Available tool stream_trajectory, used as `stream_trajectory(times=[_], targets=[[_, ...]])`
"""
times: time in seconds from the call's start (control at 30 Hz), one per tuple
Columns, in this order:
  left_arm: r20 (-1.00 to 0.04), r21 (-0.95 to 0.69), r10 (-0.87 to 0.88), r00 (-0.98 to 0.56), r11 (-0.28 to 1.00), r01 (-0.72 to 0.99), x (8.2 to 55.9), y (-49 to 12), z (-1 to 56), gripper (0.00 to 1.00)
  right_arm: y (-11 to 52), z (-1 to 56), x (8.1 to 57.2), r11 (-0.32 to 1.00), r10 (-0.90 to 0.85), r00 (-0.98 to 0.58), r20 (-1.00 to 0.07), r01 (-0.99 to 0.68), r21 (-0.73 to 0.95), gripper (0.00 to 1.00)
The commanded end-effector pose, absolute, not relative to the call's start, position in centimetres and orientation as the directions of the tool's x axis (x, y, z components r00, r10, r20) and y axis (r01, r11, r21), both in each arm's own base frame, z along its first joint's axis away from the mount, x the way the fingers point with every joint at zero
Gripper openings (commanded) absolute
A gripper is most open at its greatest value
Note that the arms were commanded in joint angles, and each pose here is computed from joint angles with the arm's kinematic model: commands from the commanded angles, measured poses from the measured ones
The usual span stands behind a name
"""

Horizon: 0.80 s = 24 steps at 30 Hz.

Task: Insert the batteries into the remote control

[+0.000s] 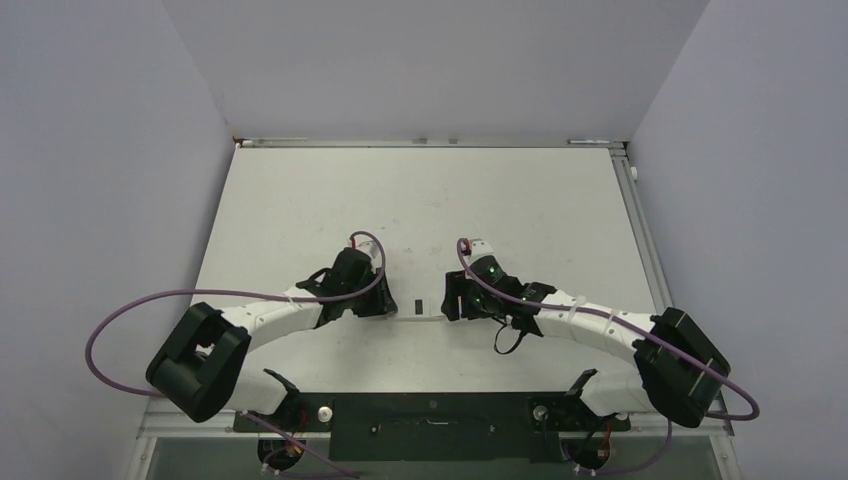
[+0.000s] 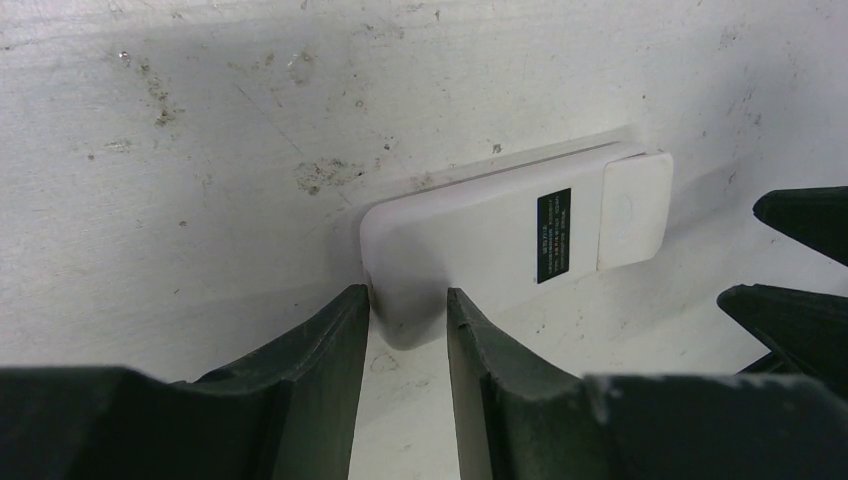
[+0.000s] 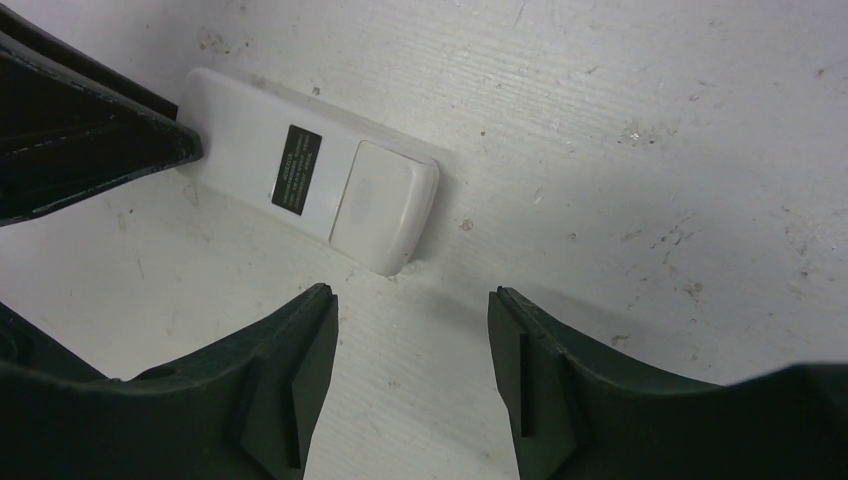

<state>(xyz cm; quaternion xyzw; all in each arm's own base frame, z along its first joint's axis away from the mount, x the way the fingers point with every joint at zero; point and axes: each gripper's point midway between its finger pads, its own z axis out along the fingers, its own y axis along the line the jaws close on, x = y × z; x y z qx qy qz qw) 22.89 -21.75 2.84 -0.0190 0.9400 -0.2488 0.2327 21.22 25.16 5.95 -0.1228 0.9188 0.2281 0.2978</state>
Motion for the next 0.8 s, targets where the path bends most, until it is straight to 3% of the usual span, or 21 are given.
stream_trajectory(times=[0.0,0.77], targets=[[-0.470,-0.517,-0.170,-0.866,0.848,0.115,23.5,-22.6,4.3,0.31,26.6,7.9,23.5,0.869,-0.030,-0.748,-0.664,-0.347,0.352,0.55],[-0.460,-0.529,-0.155,-0.874,0.838,0.130,23.0,-22.8,4.1,0.31,28.0,6.0,25.2,0.903,-0.043,-0.753,-0.656,-0.311,0.297,0.35]])
